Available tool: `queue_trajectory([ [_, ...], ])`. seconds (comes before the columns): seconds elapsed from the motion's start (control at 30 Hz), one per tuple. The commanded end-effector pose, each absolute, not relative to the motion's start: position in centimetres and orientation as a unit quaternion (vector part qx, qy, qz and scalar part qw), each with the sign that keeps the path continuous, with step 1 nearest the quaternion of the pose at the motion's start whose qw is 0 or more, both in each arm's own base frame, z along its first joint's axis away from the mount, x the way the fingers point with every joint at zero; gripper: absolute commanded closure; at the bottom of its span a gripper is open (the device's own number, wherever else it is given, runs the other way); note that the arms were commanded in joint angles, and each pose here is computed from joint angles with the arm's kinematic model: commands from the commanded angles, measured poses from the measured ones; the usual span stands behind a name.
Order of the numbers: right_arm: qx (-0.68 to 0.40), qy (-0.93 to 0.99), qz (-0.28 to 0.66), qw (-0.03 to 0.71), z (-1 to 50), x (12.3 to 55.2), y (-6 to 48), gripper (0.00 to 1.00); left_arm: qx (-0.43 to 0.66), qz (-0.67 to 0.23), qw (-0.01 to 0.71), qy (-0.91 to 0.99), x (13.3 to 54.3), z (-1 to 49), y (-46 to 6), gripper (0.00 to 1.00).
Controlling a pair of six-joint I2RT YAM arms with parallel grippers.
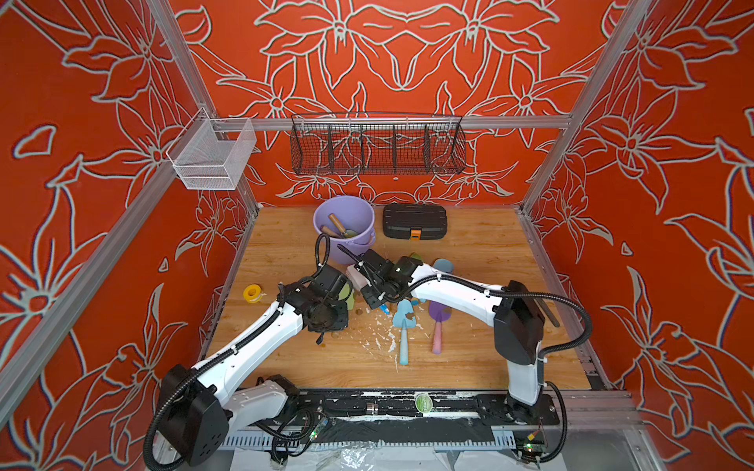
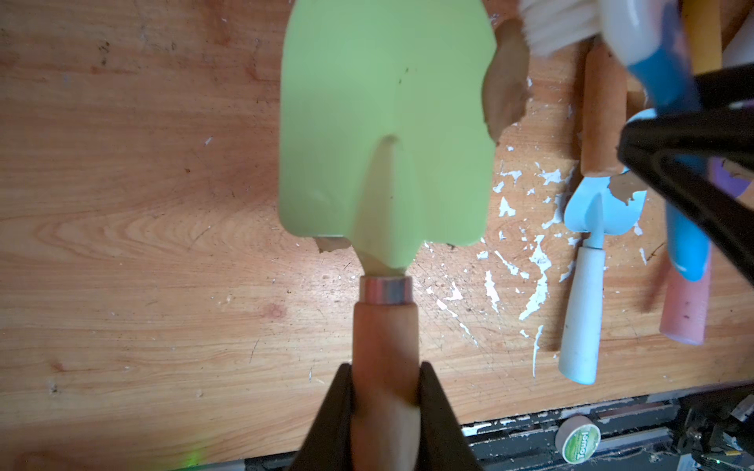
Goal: Brush the soil off the hand trowel and place it into the bucket
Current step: Brush off the soil from the hand trowel.
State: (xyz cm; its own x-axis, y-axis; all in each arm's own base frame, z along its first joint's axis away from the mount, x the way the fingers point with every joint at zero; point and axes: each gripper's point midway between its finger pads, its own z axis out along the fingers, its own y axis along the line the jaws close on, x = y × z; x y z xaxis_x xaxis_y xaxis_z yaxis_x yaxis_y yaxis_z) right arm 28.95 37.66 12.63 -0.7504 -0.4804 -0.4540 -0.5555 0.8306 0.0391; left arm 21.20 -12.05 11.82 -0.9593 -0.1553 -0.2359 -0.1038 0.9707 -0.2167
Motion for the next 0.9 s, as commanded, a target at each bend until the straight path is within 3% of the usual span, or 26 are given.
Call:
queue_trajectory([
  [0.0, -0.265, 0.925, 0.111, 0.247, 16.2, 28.5, 37.1, 1.0, -0.073, -0.094, 0.126, 0.985, 21.3, 11.6, -11.7, 1.0],
  [0.17, -0.282, 0.906, 0.205, 0.239, 17.8, 26.5, 39.8, 1.0, -0.073, -0.097, 0.124, 0.985, 21.3, 11.4, -11.8, 1.0],
  [0.33, -0.304, 0.905, 0.215, 0.208, 16.3, 25.3, 41.9, 1.0, -0.075, -0.101, 0.125, 0.984, 21.5, 11.5, -12.0, 1.0],
  [0.53, -0.304, 0.911, 0.202, 0.192, 14.0, 25.5, 42.2, 1.0, -0.074, -0.101, 0.129, 0.984, 21.6, 11.8, -12.0, 1.0],
  [0.87, -0.272, 0.936, 0.141, 0.175, 11.4, 26.2, 37.7, 1.0, -0.076, -0.095, 0.129, 0.984, 21.4, 11.8, -11.5, 1.0],
])
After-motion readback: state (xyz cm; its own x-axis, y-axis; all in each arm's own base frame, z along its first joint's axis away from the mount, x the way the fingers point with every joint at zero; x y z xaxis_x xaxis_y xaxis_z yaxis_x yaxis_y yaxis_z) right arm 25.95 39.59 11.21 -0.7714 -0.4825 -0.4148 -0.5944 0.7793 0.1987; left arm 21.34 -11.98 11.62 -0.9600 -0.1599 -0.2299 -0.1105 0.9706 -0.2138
